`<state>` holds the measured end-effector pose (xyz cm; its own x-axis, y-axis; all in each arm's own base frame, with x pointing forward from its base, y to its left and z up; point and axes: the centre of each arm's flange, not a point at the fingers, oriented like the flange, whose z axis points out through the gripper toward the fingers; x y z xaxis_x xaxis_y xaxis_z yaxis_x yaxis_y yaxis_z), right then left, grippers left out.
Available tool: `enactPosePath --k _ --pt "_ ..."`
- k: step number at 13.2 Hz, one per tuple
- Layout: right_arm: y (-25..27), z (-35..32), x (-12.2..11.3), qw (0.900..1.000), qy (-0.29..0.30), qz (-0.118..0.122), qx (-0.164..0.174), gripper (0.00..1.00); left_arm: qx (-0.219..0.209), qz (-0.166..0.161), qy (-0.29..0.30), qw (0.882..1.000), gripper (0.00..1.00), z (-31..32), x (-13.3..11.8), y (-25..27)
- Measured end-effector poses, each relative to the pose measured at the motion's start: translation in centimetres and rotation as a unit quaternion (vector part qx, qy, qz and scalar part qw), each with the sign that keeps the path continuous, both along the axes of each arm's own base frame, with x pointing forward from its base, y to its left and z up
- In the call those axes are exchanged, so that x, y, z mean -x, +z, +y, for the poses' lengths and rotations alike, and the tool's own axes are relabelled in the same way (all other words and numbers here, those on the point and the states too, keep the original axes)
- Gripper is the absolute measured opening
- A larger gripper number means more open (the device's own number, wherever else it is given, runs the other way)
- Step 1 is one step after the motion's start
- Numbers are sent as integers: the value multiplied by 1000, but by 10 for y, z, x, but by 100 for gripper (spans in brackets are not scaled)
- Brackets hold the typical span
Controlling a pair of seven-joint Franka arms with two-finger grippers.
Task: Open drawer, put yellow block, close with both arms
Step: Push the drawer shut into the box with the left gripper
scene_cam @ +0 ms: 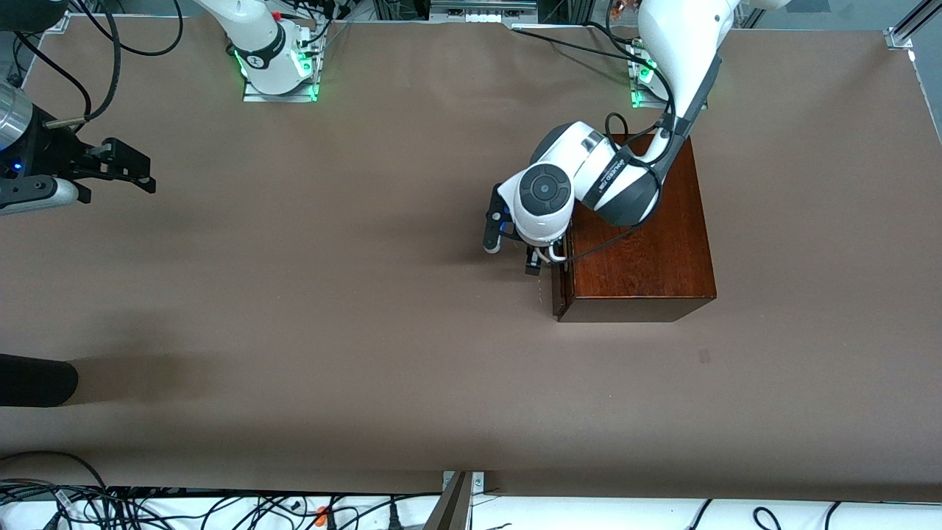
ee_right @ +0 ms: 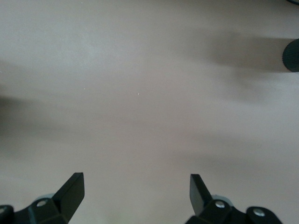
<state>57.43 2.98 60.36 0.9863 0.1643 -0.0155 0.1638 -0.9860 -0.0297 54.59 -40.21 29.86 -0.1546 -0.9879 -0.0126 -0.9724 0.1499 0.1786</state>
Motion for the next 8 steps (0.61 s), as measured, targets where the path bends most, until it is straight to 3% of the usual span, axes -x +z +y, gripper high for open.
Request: enactPosePath --k 3,8 --pt "-1 0 0 1000 0 0 0 100 52 6 54 997 100 -12 7 47" --pt "-1 0 -1 1000 0 1 0 100 10 29 212 977 100 71 -12 124"
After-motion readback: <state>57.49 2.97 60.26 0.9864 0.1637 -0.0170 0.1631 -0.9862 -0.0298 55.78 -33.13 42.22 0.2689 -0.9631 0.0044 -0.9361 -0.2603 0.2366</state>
